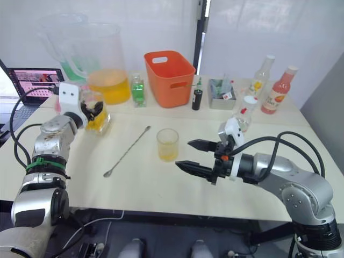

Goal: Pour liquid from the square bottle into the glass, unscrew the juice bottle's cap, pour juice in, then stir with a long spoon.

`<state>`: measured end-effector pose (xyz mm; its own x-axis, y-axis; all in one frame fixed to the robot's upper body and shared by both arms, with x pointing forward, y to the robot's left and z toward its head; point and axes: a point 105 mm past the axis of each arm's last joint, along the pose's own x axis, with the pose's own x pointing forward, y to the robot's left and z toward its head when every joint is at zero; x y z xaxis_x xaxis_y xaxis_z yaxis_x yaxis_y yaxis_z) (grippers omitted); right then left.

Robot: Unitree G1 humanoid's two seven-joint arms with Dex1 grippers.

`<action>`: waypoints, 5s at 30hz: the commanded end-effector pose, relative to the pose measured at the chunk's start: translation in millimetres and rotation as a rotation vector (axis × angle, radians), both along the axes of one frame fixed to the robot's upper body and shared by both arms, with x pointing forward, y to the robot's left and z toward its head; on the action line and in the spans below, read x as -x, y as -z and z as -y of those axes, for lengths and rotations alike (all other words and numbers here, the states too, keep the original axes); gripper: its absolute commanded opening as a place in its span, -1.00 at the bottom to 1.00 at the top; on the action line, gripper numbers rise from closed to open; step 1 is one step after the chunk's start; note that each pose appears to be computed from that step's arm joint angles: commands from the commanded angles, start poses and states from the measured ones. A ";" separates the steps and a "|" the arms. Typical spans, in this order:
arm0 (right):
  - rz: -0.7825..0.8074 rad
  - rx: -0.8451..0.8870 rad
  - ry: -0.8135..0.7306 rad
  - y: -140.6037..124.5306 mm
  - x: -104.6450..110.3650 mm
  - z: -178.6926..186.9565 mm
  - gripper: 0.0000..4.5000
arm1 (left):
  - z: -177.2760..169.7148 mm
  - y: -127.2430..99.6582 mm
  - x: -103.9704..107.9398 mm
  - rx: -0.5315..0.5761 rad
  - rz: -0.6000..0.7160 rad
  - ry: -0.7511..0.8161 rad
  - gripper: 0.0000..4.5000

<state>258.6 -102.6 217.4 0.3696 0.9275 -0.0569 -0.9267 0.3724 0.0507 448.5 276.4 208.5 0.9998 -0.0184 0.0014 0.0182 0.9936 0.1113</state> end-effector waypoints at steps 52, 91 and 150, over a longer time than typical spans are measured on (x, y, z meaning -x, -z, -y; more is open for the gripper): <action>0.170 0.045 0.246 12.3 -22.3 23.1 1.00 | 62.7 -10.5 126.9 -0.077 -0.013 0.743 0.99; 0.165 0.038 0.798 58.5 35.0 169.8 1.00 | 51.8 10.0 141.5 -0.050 0.102 0.995 0.99; 0.311 -0.130 0.372 -57.4 -106.0 80.5 -0.30 | 56.8 37.3 193.5 -0.029 0.082 0.899 1.00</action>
<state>383.2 -191.4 242.6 0.7250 0.6743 0.1404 -0.6720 0.7372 -0.0708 255.1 221.7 164.8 0.6274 -0.7767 0.0547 0.7631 0.6274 0.1551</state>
